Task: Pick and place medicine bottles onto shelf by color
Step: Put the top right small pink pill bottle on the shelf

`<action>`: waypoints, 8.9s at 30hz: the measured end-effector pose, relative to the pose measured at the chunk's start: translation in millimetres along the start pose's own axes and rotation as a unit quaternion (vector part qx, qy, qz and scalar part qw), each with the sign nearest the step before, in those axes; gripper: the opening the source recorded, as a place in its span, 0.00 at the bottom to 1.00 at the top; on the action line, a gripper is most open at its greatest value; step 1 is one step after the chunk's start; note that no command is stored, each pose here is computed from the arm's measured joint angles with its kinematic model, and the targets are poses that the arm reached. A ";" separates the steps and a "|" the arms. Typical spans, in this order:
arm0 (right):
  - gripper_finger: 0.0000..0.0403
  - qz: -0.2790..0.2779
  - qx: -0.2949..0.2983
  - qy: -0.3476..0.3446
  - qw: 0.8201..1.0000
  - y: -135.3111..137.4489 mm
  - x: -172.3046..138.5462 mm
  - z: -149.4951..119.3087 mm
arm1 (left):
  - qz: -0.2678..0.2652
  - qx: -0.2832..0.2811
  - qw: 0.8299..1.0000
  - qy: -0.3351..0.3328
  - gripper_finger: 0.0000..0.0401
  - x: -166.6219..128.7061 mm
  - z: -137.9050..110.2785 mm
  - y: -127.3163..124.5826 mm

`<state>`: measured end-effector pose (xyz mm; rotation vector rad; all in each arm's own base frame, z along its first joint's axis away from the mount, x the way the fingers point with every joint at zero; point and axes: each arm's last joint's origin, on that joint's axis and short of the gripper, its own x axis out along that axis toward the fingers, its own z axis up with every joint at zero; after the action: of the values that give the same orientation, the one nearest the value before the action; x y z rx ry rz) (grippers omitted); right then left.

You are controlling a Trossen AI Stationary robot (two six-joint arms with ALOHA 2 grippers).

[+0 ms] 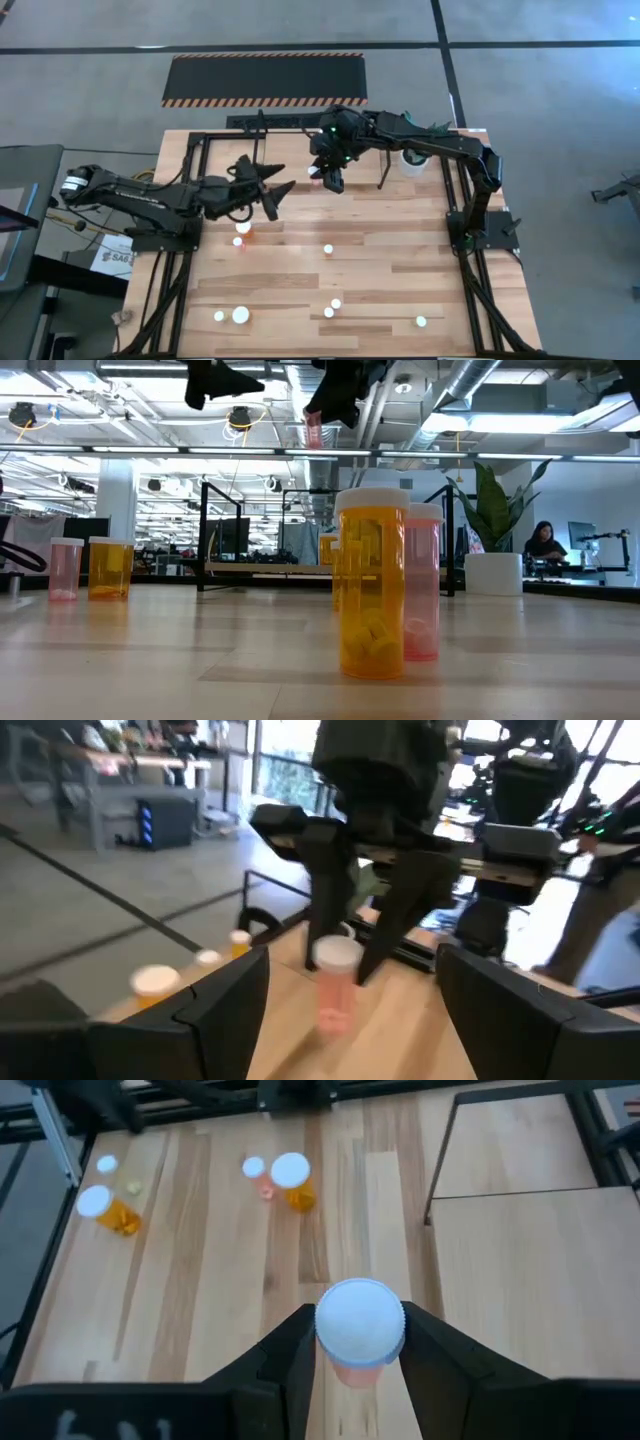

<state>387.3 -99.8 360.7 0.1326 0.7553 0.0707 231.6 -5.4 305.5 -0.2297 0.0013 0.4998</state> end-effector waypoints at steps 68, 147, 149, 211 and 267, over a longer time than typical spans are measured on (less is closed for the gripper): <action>0.39 0.021 -0.053 -0.122 0.991 13.5 -27.9 23.7 | -0.077 0.034 0.996 -0.026 0.20 39.7 -0.6 19.6; 0.56 -0.237 0.069 -0.076 0.966 -2.7 -163.0 -213.1 | 0.351 0.040 0.930 -0.106 0.19 177.9 -145.0 89.3; 0.56 -0.237 0.071 -0.075 0.966 -3.3 -162.4 -213.0 | 0.339 0.041 0.934 -0.104 0.19 177.3 -146.2 83.9; 0.56 -0.256 0.159 -0.251 0.920 29.9 -161.5 -283.6 | 0.375 0.015 0.926 -0.049 0.19 180.8 -159.2 110.0; 0.56 -0.256 0.159 -0.251 0.920 29.9 -161.3 -283.7 | 0.347 0.028 0.932 -0.102 0.19 186.7 -181.4 117.8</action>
<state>74.7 -61.4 270.2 0.2475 0.2625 -0.5712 349.5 144.0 92.4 -0.1131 -0.1096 1.2281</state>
